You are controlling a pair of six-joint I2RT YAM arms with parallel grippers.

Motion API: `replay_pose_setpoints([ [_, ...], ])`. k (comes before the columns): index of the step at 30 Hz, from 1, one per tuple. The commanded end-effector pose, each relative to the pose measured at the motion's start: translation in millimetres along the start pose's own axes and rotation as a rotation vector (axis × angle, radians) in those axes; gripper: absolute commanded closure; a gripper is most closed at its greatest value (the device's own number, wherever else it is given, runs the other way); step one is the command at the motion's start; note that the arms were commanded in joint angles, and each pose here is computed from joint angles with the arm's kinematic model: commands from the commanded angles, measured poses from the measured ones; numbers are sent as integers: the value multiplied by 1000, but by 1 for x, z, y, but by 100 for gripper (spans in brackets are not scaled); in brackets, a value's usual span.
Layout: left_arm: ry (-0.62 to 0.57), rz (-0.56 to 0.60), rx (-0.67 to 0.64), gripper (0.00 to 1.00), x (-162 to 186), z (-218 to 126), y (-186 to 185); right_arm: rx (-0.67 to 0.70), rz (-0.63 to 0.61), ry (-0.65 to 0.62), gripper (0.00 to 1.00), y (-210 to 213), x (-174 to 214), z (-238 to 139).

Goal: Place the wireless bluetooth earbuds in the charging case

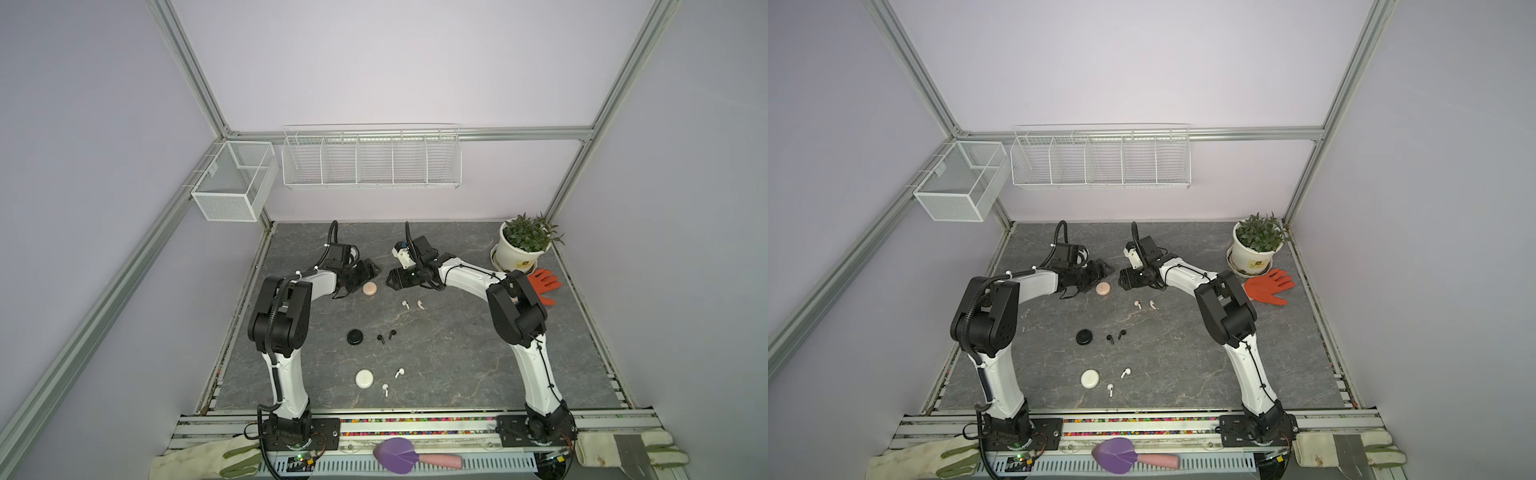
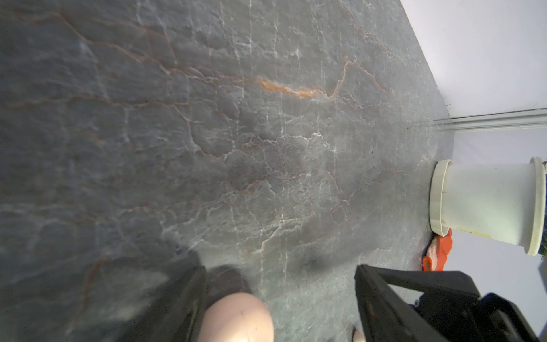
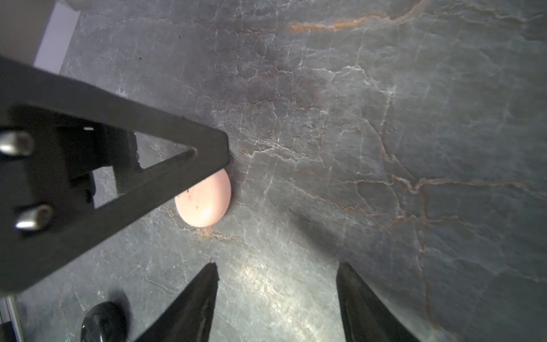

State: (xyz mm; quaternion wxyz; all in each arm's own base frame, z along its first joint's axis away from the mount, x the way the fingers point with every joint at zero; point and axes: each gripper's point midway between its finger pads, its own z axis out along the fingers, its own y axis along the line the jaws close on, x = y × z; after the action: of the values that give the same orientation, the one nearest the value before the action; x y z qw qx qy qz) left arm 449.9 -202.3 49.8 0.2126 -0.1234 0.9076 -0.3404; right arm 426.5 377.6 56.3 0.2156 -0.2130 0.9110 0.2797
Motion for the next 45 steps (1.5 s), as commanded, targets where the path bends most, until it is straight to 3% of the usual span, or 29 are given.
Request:
replay_pose_setpoints([
  [1,69,-44,-37,21,30,0,10,-42,-49,-40,32,13,-10,-19],
  [6,67,-36,-45,21,40,-10,9,-79,-195,-82,28,23,-10,-28],
  [12,45,-6,-76,21,45,-43,9,-97,-499,-117,22,45,0,-35],
  [17,25,-6,-91,21,49,-72,18,-146,-857,-22,21,61,28,-29],
  [20,13,-22,-87,21,52,-86,24,-188,-1005,80,20,56,43,-23],
  [26,-6,-54,-98,21,56,-103,38,-187,-959,125,21,53,22,-8],
  [38,-23,-67,-105,18,55,-110,43,-149,-935,222,14,49,21,28],
  [45,-27,-73,-116,14,56,-112,47,-128,-944,264,18,46,21,44],
])
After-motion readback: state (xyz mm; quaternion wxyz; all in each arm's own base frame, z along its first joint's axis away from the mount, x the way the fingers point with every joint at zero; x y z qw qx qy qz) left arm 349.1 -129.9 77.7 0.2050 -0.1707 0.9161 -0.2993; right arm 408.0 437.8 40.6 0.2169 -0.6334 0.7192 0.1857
